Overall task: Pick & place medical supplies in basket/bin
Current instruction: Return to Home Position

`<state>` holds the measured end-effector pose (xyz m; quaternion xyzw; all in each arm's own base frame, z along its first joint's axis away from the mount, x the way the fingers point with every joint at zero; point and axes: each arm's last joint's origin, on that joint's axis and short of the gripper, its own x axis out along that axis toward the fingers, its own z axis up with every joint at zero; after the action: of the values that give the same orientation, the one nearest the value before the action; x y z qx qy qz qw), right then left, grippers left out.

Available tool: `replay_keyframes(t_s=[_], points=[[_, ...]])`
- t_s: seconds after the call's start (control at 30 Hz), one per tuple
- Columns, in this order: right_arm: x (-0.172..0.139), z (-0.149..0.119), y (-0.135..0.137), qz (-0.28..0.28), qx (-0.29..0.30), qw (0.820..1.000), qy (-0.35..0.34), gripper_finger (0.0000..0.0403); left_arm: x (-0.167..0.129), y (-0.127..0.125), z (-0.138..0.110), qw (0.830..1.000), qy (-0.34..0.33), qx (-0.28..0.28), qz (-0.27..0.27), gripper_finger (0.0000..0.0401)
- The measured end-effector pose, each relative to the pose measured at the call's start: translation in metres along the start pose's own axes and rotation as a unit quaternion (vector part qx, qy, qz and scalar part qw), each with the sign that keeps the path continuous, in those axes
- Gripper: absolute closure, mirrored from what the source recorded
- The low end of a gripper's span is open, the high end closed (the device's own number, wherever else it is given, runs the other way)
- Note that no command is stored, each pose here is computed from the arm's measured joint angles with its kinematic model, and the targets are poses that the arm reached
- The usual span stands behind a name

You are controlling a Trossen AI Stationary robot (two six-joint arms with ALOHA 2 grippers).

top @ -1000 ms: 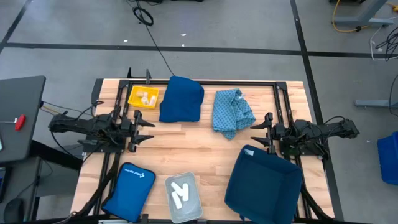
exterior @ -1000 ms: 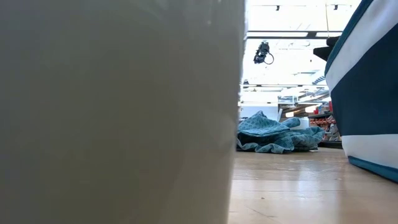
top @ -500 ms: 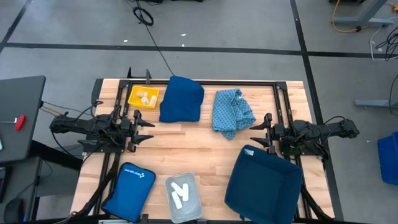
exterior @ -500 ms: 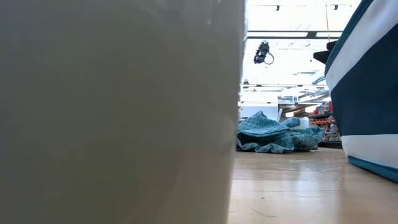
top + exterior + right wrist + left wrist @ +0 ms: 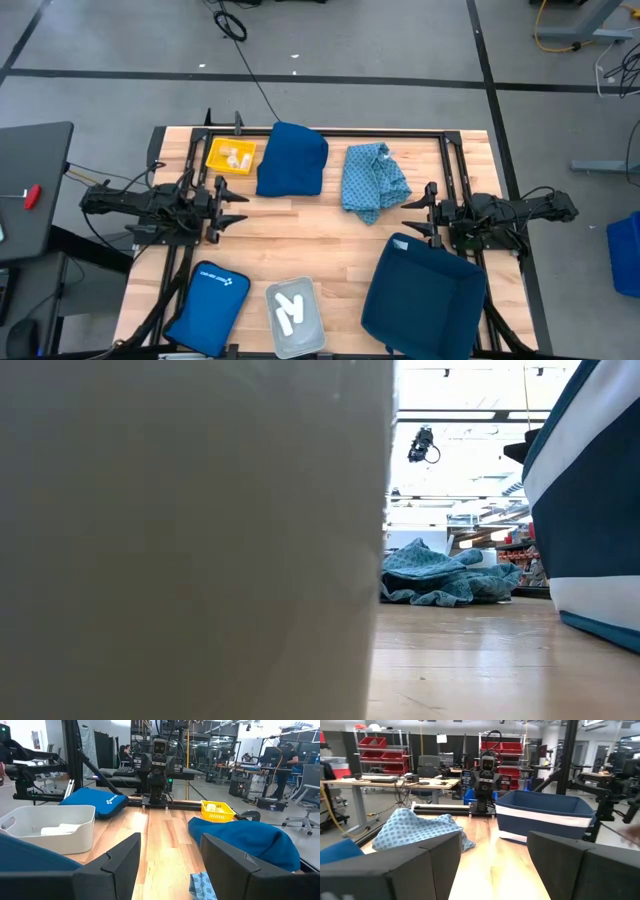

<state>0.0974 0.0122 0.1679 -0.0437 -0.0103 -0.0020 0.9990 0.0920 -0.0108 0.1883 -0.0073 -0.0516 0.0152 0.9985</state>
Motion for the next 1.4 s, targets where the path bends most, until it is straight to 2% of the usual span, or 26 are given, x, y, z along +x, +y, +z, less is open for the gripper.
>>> replay_keyframes(t_s=[0.13, 0.4, 0.73, 1.4], points=[[0.0000, 0.0000, 0.0000, 0.000, -0.002, 1.000, 0.000, 0.0188, 0.0000, -0.0010, 0.0000, 1.000, 0.000, 0.014, -0.017, 0.0172], [0.0000, 0.0001, 0.0000, 0.000, -0.002, 1.000, 0.000, 0.0187, 0.0000, -0.0007, 0.0004, 0.999, -0.002, 0.047, -0.011, 0.0182], [0.0000, 0.0001, 0.0000, 0.000, -0.002, 1.000, 0.000, 0.0187, -0.0001, 0.0028, -0.0009, 0.998, 0.007, 0.047, 0.049, 0.0185], [0.0000, 0.0001, 0.0000, 0.000, -0.002, 1.000, 0.000, 0.0188, -0.0001, 0.0029, -0.0010, 0.998, 0.008, 0.046, 0.050, 0.0185]])
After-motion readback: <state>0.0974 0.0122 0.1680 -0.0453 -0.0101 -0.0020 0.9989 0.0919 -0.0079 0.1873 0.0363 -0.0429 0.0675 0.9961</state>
